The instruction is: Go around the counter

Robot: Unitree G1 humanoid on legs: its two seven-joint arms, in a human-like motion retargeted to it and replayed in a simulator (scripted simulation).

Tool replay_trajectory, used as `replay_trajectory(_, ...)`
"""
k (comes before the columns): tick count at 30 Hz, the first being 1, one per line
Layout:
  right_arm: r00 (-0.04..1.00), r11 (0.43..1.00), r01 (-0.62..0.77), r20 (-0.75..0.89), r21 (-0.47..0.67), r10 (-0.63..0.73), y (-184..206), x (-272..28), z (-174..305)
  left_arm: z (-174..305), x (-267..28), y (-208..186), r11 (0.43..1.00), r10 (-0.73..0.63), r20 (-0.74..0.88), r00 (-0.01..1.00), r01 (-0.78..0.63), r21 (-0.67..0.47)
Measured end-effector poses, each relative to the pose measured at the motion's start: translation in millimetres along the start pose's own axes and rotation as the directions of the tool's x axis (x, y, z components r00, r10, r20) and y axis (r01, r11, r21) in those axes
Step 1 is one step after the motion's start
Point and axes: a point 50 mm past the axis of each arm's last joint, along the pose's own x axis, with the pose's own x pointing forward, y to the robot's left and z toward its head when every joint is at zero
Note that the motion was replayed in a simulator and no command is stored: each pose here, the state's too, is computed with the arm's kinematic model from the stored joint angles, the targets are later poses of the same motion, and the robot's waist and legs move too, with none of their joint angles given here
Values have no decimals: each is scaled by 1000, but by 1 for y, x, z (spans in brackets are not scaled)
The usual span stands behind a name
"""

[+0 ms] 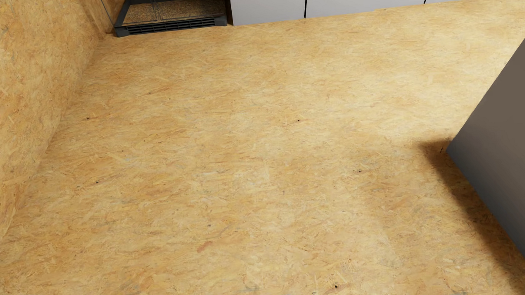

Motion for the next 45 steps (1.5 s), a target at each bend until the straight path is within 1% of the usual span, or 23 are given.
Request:
replay_trajectory(2, 997, 1000, -11, -71, -1, 11, 4, -3, -20, 19, 4, 15, 999, 48, 64, 997, -47, -19)
replay_trajectory(3, 995, 1000, -18, -103, -9, 17, 6, -4, -28, 17, 3, 15, 998, 58, 57, 997, -55, -39)
replay_trajectory(5, 992, 1000, -15, -123, -5, 14, 5, -4, -30, -13, 0, -1, 996, 29, -60, 998, -33, -80)
replay_trajectory(6, 996, 1000, -15, -93, -24, 13, 3, 0, -18, -35, -5, -11, 997, -4, -146, 989, -7, -75)
replay_trajectory(8, 998, 999, -12, 58, -40, 15, 2, 6, 25, -69, -18, -31, 997, -82, -280, 957, 82, -11)
replay_trajectory(11, 951, 1000, 16, 308, 3, -16, -7, 2, 94, -114, -51, -63, 983, -172, -427, 888, 182, -19)
replay_trajectory(14, 862, 998, 59, 505, 6, -54, -24, -13, 151, -132, -75, -90, 969, -240, -475, 846, 236, -68)
replay_trajectory(17, 772, 993, 111, 627, 32, -107, -44, -33, 181, -132, -77, -97, 967, -252, -475, 843, 238, -92)
replay_trajectory(19, 805, 994, 95, 584, 53, -108, -40, -26, 169, -132, -73, -87, 973, -227, -478, 848, 217, -76)
replay_trajectory(21, 889, 997, 54, 453, 54, -73, -24, -8, 135, -129, -65, -73, 980, -191, -479, 857, 190, -51)
replay_trajectory(24, 957, 1000, 17, 290, -19, -10, -8, 6, 97, -99, -34, -39, 993, -108, -390, 914, 118, 2)
replay_trajectory(26, 981, 999, 8, 195, -44, 1, -5, 7, 65, -66, -17, -19, 996, -67, -265, 962, 81, 44)
replay_trajectory(28, 993, 999, 23, 115, -24, -20, -11, 5, 38, -30, -1, 8, 999, 11, -143, 990, -6, 34)
replay_trajectory(30, 998, 999, 37, 57, -6, -37, -16, 3, 20, 14, 12, 36, 996, 82, 1, 997, -82, 41)
replay_trajectory(32, 999, 999, 46, 4, 12, -47, -17, 1, 4, 44, 15, 54, 991, 130, 99, 987, -134, 29)
replay_trajectory(34, 998, 999, 37, -61, 14, -36, -13, -1, -14, 46, 14, 48, 991, 131, 117, 984, -130, -16)
replay_trajectory(36, 995, 1000, 21, -101, 4, -21, -8, -1, -21, 21, 12, 20, 996, 73, 39, 997, -71, -54)
replay_trajectory(38, 1000, 999, 20, -21, 25, -19, -6, 4, 2, -6, 7, -12, 999, -25, -57, 998, 24, -26)
replay_trajectory(39, 998, 999, 22, 50, 45, -24, -6, 6, 22, -25, 2, -28, 997, -63, -128, 990, 58, -42)
replay_trajectory(40, 990, 997, 25, 133, 69, -34, -7, 6, 44, -47, -8, -42, 994, -90, -201, 975, 77, -74)
replay_trajectory(41, 973, 996, 33, 223, 84, -52, -11, 4, 66, -68, -21, -56, 990, -135, -273, 952, 121, -67)
replay_trajectory(43, 907, 994, 60, 412, 87, -91, -26, -7, 119, -105, -48, -77, 980, -199, -397, 896, 190, -62)
replay_trajectory(45, 810, 990, 113, 569, 82, -140, -49, -24, 170, -131, -72, -94, 951, -270, -488, 830, 311, 2)
